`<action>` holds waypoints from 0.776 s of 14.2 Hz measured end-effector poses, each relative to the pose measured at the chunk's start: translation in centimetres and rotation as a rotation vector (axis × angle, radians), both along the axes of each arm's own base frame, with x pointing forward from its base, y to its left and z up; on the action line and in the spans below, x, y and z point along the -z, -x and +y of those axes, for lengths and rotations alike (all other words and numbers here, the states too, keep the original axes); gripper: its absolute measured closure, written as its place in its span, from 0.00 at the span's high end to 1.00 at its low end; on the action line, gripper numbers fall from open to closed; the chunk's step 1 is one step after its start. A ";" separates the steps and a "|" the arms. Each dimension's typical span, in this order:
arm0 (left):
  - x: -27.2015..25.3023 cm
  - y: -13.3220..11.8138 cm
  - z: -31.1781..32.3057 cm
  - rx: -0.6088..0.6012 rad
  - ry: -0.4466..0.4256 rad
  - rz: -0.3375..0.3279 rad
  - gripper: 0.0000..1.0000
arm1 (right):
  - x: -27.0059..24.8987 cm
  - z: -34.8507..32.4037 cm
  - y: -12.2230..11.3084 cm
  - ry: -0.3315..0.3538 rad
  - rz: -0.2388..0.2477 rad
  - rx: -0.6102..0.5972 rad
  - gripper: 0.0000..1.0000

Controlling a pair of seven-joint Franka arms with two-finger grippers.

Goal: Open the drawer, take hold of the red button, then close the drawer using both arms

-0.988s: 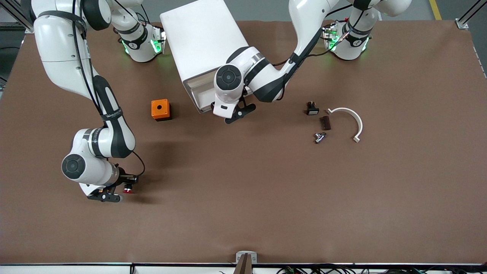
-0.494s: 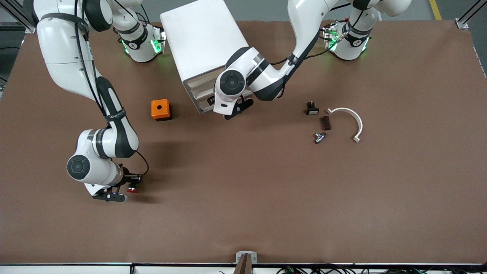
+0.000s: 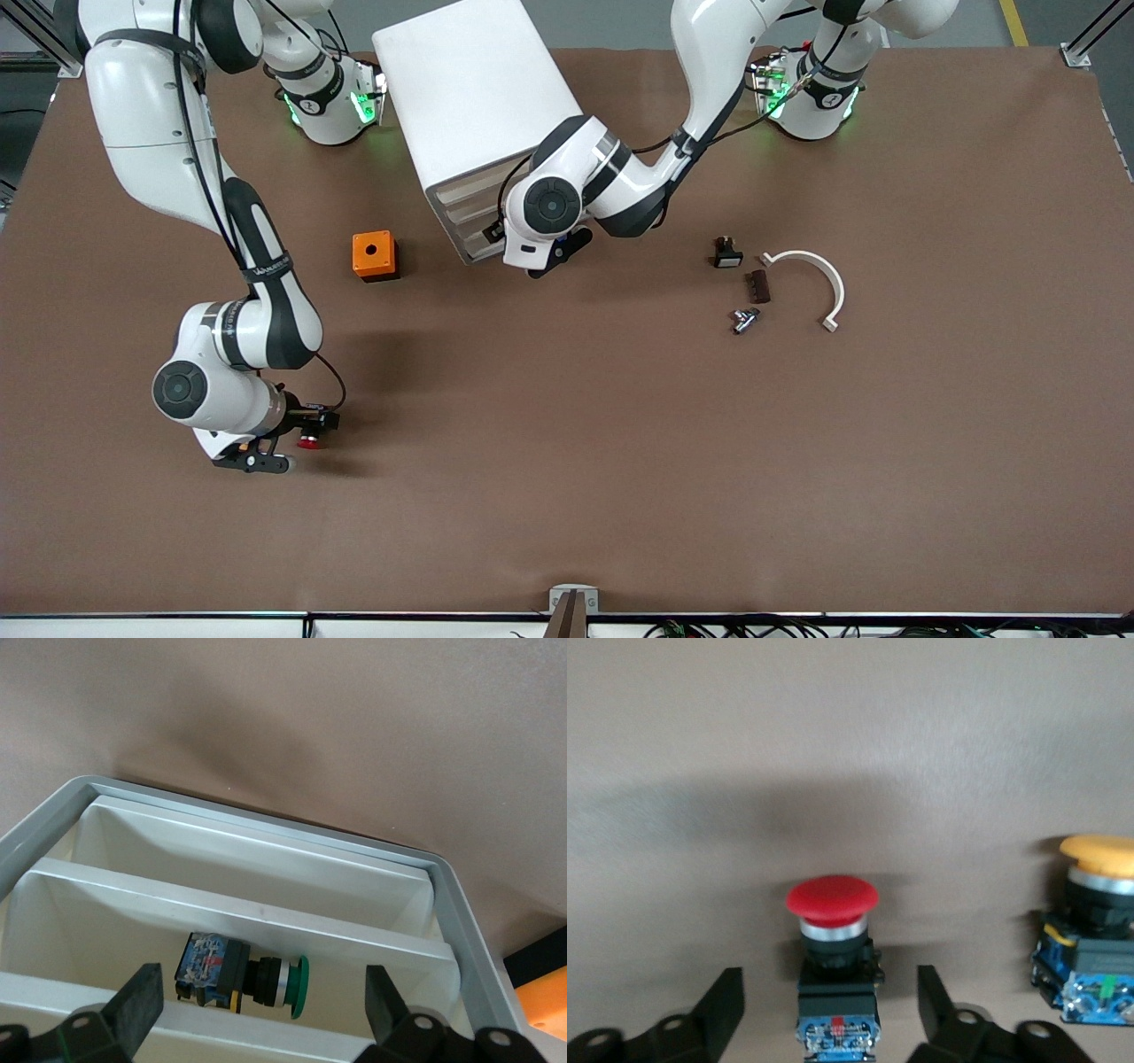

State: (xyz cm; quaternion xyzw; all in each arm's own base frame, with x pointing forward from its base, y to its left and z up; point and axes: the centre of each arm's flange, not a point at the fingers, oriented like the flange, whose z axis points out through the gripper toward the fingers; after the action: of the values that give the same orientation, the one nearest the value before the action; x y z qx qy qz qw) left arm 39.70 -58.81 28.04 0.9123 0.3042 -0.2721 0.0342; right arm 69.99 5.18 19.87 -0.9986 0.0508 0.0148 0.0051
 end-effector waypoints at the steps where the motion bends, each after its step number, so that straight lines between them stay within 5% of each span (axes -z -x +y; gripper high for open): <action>1: 0.0 -0.1 0.0 -0.003 0.002 -0.003 1.00 | -1.0 0.1 -0.4 0.000 -0.015 -0.010 1.00; 5: -1.1 -2.7 1.3 -0.026 0.007 -0.051 1.00 | -9.9 -0.1 -0.1 0.020 0.023 -0.064 1.00; 11: -10.2 -11.4 9.0 -0.054 0.009 -0.280 1.00 | -25.6 -2.8 5.3 0.060 0.126 -0.055 1.00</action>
State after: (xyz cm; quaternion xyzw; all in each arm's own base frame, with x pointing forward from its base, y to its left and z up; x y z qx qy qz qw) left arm 51.07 -49.85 38.23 0.9326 0.3198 -0.1422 0.0876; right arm 64.70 2.39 45.47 -0.9964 0.0237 0.0760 -0.0282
